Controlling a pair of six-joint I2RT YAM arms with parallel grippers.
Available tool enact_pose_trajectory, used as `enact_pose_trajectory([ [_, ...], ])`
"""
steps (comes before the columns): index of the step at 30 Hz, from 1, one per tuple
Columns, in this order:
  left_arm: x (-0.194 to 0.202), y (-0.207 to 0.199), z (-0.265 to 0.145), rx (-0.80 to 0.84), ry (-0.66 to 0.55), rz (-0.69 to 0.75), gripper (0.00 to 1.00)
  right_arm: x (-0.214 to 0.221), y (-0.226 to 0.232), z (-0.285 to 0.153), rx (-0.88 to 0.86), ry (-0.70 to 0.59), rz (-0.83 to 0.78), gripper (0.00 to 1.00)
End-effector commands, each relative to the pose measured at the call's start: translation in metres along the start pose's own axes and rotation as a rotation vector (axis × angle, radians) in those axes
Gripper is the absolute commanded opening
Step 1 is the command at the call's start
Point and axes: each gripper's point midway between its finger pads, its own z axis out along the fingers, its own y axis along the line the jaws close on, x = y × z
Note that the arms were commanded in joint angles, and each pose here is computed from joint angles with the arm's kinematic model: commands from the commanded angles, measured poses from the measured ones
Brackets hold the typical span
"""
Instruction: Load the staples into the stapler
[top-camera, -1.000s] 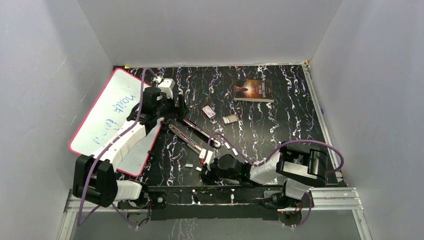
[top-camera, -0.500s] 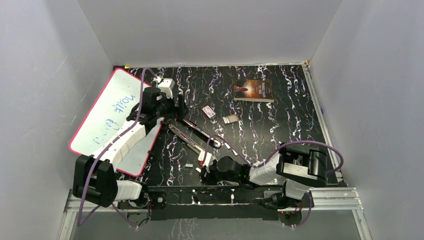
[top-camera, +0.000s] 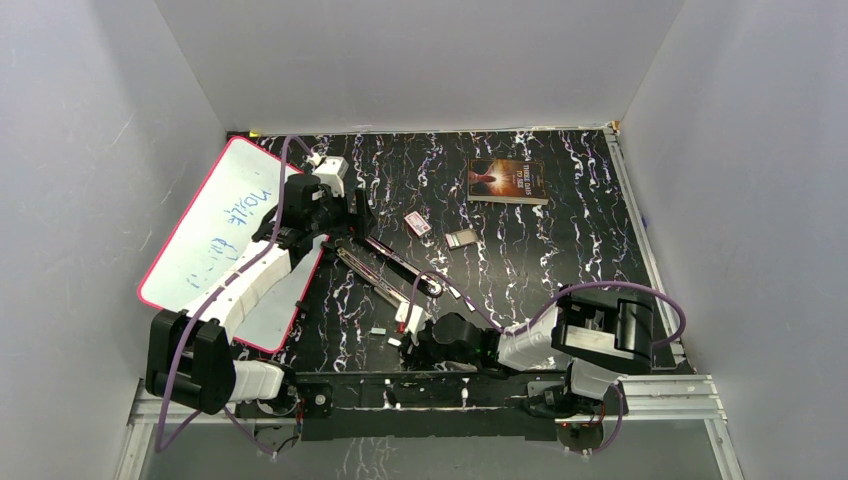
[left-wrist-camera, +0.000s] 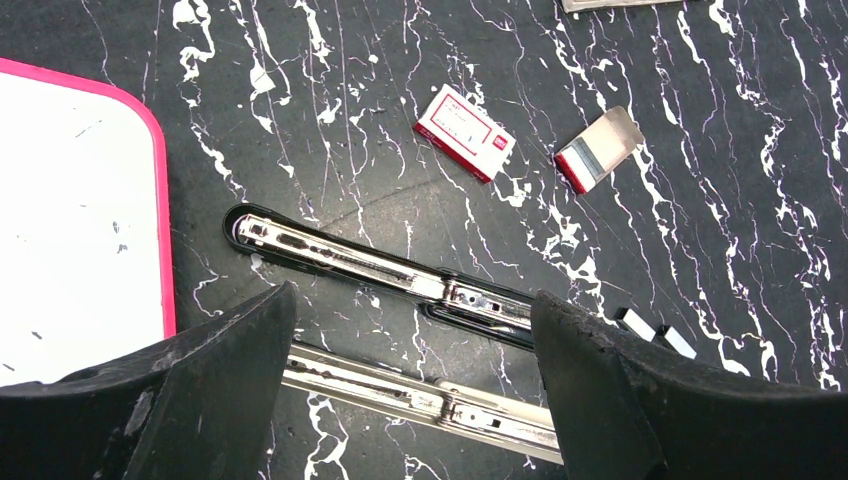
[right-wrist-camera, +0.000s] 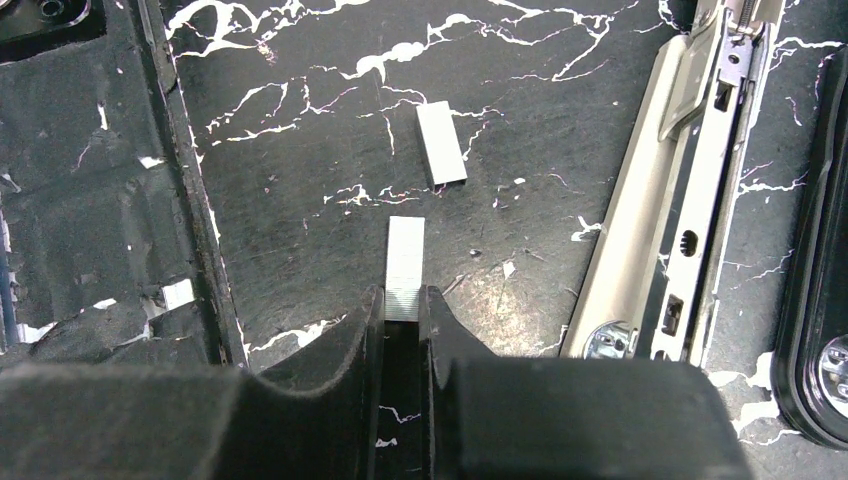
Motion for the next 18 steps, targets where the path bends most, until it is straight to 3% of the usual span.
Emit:
enact_pose_trajectory([
  [1, -0.012, -0.004, -0.01, 0.017, -0.048, -0.001, 0.86, 0.066, -0.005, -0.017, 0.014, 0.243, -0.023, 0.13],
  [18, -0.013, -0.003, -0.01, 0.029, -0.059, -0.012, 0.87, -0.08, -0.007, -0.02, 0.005, -0.095, -0.056, 0.0],
])
